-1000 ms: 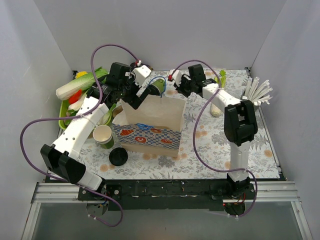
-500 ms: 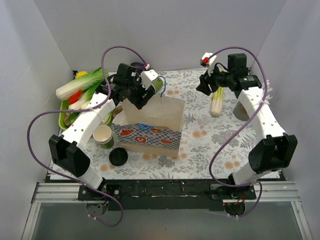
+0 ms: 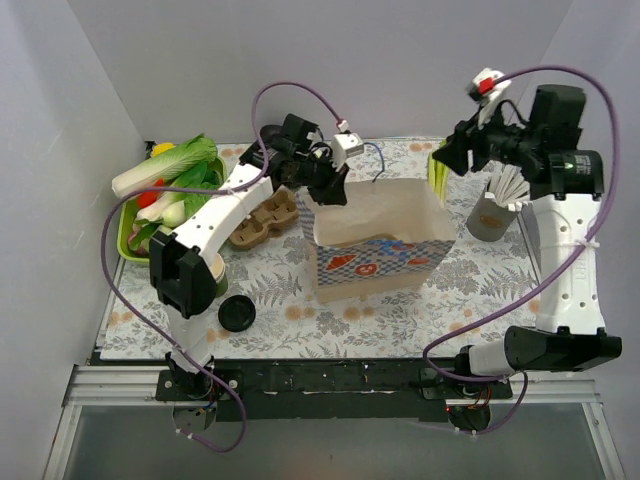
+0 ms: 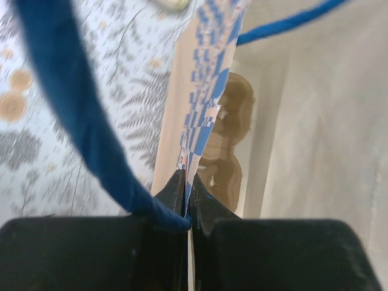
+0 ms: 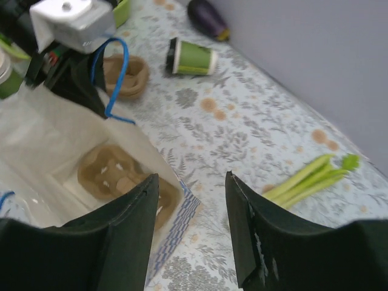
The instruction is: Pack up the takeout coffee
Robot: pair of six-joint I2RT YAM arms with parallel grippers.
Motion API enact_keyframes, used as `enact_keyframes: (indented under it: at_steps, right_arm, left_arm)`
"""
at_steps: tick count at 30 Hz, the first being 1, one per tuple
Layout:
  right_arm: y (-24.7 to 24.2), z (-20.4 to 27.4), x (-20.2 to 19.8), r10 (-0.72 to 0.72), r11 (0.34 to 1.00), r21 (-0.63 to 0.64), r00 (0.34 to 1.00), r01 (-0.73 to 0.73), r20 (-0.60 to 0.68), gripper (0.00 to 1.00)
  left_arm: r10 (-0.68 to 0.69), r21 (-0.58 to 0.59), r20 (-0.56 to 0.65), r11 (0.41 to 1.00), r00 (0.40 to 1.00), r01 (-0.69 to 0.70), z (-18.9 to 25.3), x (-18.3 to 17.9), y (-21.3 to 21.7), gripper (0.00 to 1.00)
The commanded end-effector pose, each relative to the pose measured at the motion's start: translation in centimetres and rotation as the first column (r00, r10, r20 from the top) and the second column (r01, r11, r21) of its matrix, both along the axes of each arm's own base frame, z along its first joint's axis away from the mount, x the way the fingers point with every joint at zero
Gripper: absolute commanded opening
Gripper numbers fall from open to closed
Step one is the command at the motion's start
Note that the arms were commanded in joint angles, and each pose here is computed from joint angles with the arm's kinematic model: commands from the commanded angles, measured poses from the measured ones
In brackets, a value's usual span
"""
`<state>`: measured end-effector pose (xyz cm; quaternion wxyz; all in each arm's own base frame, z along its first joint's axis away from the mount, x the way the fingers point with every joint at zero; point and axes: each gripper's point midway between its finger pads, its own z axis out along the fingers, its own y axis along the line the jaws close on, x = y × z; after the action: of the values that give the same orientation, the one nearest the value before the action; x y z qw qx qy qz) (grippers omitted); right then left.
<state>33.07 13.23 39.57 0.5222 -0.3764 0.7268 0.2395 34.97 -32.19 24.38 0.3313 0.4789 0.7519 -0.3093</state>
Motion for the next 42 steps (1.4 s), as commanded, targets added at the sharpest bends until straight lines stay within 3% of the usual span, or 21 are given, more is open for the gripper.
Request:
enact_keyframes:
  at_steps: [1,2,8,9,10,11,13,16,17,20,21,26,30,31,33,34,42]
  right_arm:
    - [-5.1,5.6,0.3,-0.229,0.973,0.049,0.966,0.225,0.123,0.56]
    - [-6.1,5.9,0.5,-0.269,0.963,0.047,0.953,0.265,0.140,0.56]
    - [-9.5,6.1,0.6,-0.358,0.933,0.075,0.925,0.351,0.127,0.57]
    - [-9.6,6.0,0.6,-0.364,0.931,0.082,0.925,0.356,0.110,0.57]
    - [-9.7,5.7,0.8,-0.361,0.931,0.088,0.928,0.353,0.093,0.57]
    - [-9.1,5.5,0.7,-0.331,0.941,0.100,0.941,0.323,0.076,0.57]
    - [-8.5,5.5,0.9,-0.293,0.951,0.124,0.954,0.284,0.062,0.57]
    - [-7.9,5.9,1.3,-0.270,0.952,0.165,0.961,0.256,0.066,0.58]
    - [-8.0,5.5,1.5,-0.273,0.951,0.167,0.960,0.260,0.058,0.58]
    - [-8.1,5.0,2.0,-0.277,0.947,0.179,0.960,0.266,0.040,0.58]
    - [-8.0,4.5,2.2,-0.272,0.947,0.183,0.962,0.263,0.027,0.58]
    - [-7.7,3.2,2.5,-0.265,0.940,0.217,0.964,0.262,-0.019,0.58]
    - [-7.6,2.5,2.6,-0.259,0.941,0.214,0.965,0.262,-0.040,0.59]
    - [-7.5,2.3,2.6,-0.257,0.942,0.212,0.965,0.261,-0.045,0.59]
    - [-7.6,2.1,2.6,-0.258,0.941,0.210,0.965,0.264,-0.053,0.59]
    - [-7.5,1.9,2.6,-0.260,0.941,0.209,0.964,0.266,-0.058,0.59]
    - [-7.5,0.4,1.6,-0.267,0.943,0.181,0.960,0.278,-0.081,0.60]
  left_arm:
    - [-0.107,-0.158,-0.033,0.982,0.994,0.101,3.1,-1.5,-6.4,0.00]
    - [-0.109,-0.183,0.000,0.977,0.994,0.107,4.7,-1.1,-7.4,0.00]
    - [-0.097,-0.206,-0.035,0.975,0.995,0.088,2.5,0.9,-12.4,0.00]
    - [-0.093,-0.211,-0.043,0.974,0.995,0.082,2.2,0.9,-12.7,0.09]
    - [-0.085,-0.218,-0.046,0.973,0.995,0.073,1.8,1.4,-13.2,0.49]
    - [-0.081,-0.227,-0.056,0.972,0.995,0.066,2.0,1.4,-13.3,0.63]
    - [-0.092,-0.262,-0.019,0.961,0.996,0.084,4.3,1.4,-13.5,0.81]
    - [-0.013,-0.304,0.102,0.952,0.995,0.043,9.7,2.1,-12.1,0.97]
    - [0.028,-0.330,0.171,0.944,0.985,0.030,13.0,1.8,-10.5,0.98]
    - [0.129,-0.274,0.278,0.960,0.952,-0.050,13.4,3.1,-6.5,0.98]
    - [0.146,-0.278,0.349,0.959,0.926,-0.046,15.2,2.6,-4.6,0.98]
    - [0.297,-0.184,0.316,0.951,0.901,-0.249,10.6,6.1,2.4,0.98]
    - [0.407,-0.083,0.261,0.913,0.876,-0.400,5.9,10.0,3.9,0.98]
    - [0.420,-0.030,0.229,0.905,0.878,-0.425,2.8,11.4,3.7,0.98]
    - [0.459,-0.005,0.235,0.882,0.857,-0.471,1.9,13.3,4.1,0.98]
    - [0.471,0.038,0.204,0.872,0.858,-0.487,-1.1,14.6,3.9,0.98]
    - [0.559,-0.018,0.186,0.824,0.808,-0.566,-3.9,20.1,3.1,0.98]
